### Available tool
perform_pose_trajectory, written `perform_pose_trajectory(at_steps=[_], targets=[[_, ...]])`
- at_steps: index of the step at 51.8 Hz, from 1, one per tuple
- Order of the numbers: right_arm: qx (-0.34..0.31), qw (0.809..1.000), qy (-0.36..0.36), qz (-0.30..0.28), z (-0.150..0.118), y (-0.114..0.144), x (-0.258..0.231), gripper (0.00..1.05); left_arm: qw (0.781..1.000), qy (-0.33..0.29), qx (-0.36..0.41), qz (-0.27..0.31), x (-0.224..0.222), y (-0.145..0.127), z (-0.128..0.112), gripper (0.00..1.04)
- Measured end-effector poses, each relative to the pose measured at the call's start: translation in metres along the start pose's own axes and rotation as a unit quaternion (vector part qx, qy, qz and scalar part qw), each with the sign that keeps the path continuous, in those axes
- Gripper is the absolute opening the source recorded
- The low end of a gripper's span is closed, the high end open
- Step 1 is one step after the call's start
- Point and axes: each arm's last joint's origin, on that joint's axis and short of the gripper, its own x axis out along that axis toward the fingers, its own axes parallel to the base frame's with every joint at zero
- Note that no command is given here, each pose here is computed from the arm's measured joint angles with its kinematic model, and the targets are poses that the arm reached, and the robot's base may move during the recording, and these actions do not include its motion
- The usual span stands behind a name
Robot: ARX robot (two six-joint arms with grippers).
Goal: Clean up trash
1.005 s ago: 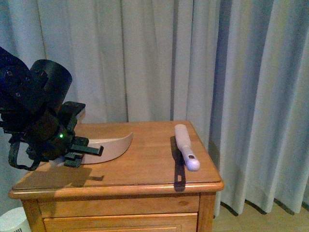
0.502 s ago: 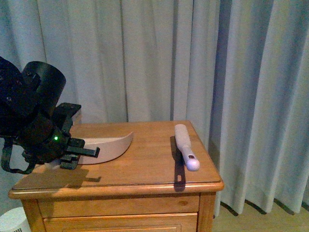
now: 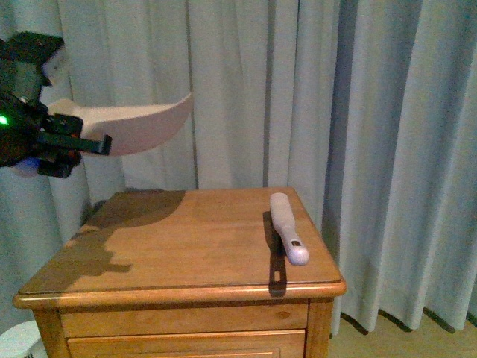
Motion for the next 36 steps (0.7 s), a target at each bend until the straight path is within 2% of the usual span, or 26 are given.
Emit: perform_pose_trajectory(at_steps=[10,18,26,36], targets=[[0.000,1.000,0.000,0.000,0.000,0.000,0.000,0.97,0.994,-0.104,0.004,0.010,-0.067,0.005,0.013,0.28],[0.000,1.000,0.000,0.000,0.000,0.000,0.000,0.97,0.987,-0.160,0.014,0.016,-0.109,0.010,0.013,0.28],[0.000,1.000,0.000,0.000,0.000,0.000,0.000,0.97,0.979,-0.200,0.036,0.028,-0.156,0.014,-0.006,0.28],[0.000,1.000,0.000,0.000,0.000,0.000,0.000,0.97,0.981,-0.190,0.039,0.028,-0.187,0.012,-0.038,0.28]])
